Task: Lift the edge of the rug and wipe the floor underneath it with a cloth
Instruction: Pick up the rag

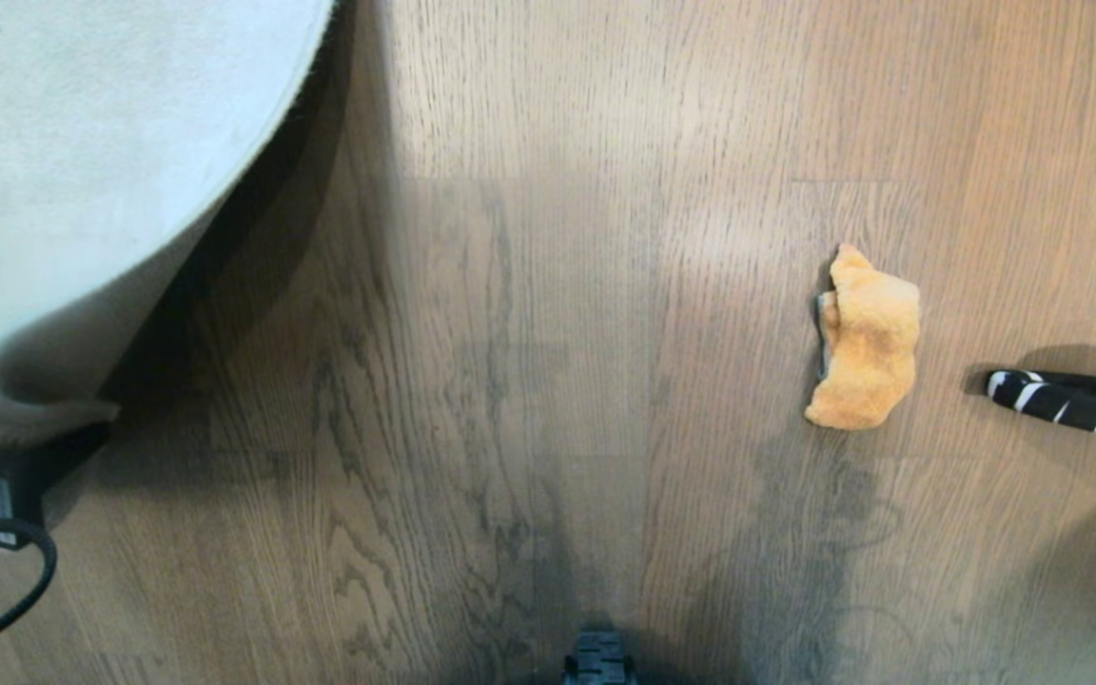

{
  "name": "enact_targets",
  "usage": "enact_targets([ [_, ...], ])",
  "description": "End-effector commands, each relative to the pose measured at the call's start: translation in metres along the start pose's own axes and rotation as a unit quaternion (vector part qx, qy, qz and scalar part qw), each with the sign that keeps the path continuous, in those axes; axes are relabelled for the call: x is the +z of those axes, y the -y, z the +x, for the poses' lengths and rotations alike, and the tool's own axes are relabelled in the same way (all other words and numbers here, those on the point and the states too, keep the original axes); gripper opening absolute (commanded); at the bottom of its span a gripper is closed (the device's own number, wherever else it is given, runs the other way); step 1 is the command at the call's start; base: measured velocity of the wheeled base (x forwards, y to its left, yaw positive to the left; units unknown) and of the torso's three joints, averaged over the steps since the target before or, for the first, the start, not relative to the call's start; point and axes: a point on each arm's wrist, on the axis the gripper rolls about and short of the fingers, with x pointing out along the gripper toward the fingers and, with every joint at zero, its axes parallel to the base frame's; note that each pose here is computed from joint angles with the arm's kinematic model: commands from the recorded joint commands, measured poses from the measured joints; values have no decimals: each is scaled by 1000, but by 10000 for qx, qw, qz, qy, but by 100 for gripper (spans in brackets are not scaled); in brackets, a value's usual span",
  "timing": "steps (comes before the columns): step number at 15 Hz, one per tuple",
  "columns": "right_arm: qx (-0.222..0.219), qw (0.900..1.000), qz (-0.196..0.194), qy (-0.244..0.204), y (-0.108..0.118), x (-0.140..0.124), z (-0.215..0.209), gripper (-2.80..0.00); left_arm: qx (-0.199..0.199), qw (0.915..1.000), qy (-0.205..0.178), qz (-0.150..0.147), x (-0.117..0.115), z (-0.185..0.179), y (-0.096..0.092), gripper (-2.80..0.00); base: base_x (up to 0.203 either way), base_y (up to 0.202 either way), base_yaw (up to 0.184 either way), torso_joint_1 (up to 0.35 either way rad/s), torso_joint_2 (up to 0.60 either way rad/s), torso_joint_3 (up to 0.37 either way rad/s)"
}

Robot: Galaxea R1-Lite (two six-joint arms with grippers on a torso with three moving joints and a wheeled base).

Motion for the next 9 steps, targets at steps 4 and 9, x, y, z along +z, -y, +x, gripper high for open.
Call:
enact_targets([
  [4,-10,10000,1,5,0,0,0,-280,396,9968,-15,692,7,5,-42,-280,0,0,0,0,0,0],
  [9,-2,10000,1,5,0,0,0,-280,768,9906,1,1128,20,12,-75,-280,0,0,0,0,0,0],
])
